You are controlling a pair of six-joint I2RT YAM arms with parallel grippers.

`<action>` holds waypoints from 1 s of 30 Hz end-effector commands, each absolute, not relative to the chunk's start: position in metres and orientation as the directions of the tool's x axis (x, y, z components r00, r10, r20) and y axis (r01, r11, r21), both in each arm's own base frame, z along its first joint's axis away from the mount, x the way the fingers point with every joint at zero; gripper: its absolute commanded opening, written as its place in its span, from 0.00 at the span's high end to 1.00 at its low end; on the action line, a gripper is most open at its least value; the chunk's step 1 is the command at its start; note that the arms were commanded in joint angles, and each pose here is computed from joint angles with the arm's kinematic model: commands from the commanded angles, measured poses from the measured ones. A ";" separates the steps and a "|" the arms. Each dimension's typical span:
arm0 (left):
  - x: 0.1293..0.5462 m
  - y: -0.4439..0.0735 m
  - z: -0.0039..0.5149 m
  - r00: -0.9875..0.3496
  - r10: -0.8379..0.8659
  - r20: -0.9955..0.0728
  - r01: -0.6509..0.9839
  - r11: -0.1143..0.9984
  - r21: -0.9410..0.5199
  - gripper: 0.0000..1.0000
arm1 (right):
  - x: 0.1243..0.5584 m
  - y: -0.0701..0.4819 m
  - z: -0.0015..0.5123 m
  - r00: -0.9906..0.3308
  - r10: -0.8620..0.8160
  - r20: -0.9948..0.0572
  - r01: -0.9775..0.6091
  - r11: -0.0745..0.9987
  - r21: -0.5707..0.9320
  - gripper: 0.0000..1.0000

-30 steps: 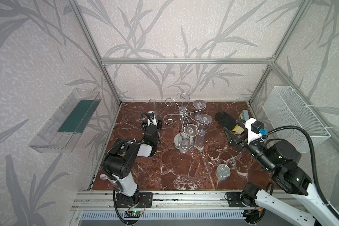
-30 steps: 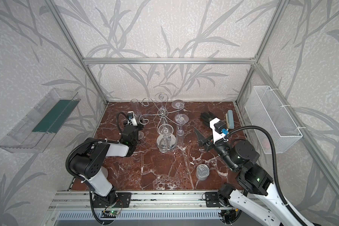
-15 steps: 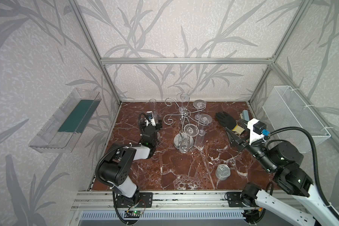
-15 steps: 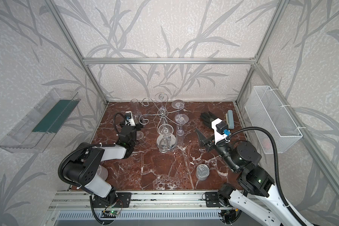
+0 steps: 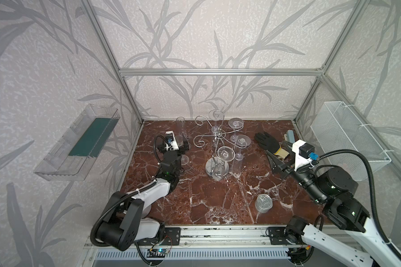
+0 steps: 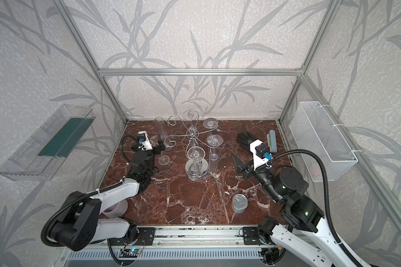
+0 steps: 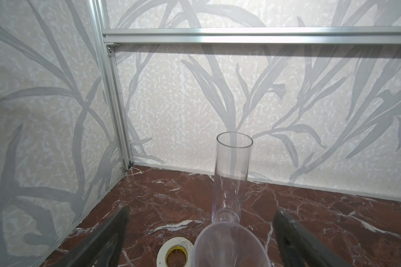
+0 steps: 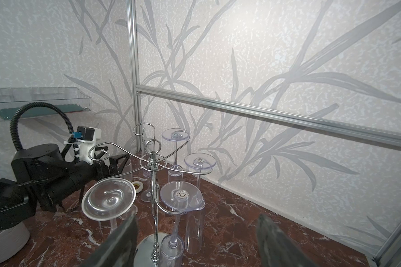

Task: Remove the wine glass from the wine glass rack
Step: 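Lower the flute glass beside the first one and open the left gripper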

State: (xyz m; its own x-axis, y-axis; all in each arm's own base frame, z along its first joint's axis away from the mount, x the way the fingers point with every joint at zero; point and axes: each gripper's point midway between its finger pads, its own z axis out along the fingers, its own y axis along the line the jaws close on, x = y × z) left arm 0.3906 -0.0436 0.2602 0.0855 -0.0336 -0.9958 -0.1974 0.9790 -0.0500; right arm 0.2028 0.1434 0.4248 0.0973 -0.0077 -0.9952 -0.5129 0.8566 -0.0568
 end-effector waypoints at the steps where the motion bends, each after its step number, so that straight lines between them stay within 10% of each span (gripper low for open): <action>1: 0.380 -0.039 0.268 0.066 -0.055 -0.996 -0.203 0.977 -0.067 0.01 | 0.201 0.142 0.426 0.094 0.020 -0.995 -0.515 0.857 -0.031 0.21; 30: 0.316 -0.033 0.329 0.021 -0.119 -0.993 -0.100 0.988 -0.120 0.01 | 0.218 0.168 0.418 -0.197 0.121 -0.973 -0.521 0.828 0.208 0.18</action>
